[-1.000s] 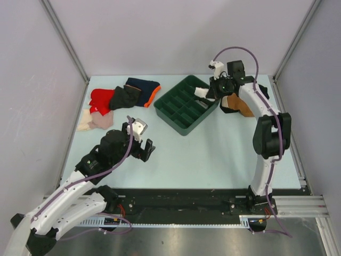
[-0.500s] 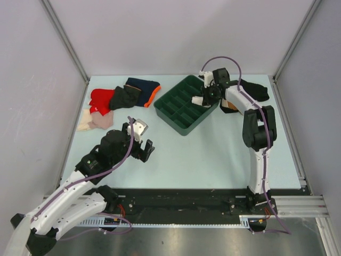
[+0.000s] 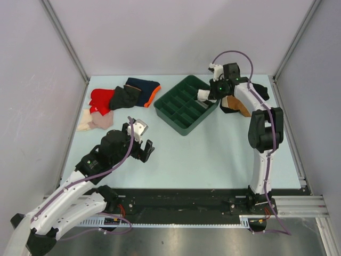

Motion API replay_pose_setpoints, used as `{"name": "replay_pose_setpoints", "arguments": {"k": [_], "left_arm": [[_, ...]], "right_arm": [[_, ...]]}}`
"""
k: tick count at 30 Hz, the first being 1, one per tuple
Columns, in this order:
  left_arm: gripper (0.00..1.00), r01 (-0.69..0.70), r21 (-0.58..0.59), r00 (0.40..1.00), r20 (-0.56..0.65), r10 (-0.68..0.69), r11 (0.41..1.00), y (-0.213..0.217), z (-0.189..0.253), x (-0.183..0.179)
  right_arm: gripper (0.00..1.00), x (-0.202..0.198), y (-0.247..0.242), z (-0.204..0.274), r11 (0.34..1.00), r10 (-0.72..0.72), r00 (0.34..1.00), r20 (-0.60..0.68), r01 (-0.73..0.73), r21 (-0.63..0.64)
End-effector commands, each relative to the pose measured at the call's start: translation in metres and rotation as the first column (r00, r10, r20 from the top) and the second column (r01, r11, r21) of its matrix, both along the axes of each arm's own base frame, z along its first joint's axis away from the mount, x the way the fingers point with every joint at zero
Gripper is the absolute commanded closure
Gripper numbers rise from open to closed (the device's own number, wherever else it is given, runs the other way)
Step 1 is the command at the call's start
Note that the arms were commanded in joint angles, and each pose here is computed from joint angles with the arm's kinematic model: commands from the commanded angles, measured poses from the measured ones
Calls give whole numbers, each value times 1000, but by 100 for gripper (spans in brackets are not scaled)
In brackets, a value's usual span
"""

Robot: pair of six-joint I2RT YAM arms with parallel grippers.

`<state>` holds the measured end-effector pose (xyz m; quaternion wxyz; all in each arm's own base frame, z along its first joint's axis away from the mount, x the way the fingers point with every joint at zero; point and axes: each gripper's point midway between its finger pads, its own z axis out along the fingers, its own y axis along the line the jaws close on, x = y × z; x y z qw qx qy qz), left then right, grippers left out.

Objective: Roll the underwear
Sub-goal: Place the underwear in the storage box.

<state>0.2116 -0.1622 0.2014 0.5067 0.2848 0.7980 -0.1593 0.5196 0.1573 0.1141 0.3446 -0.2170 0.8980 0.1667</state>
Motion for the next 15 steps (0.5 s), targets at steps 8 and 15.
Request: {"name": "replay_pose_setpoints", "arguments": {"k": [8,15], "left_arm": [[10,-16,4,1000,17,16,1000,4,2,3],[10,-10,5,1000,17,10,1000,3,2,3]], "right_arm": [[100,-22,39,48,996,52,993,107,-59,65],[100,-26,50,13,998,55,996,75,-54,-17]]}}
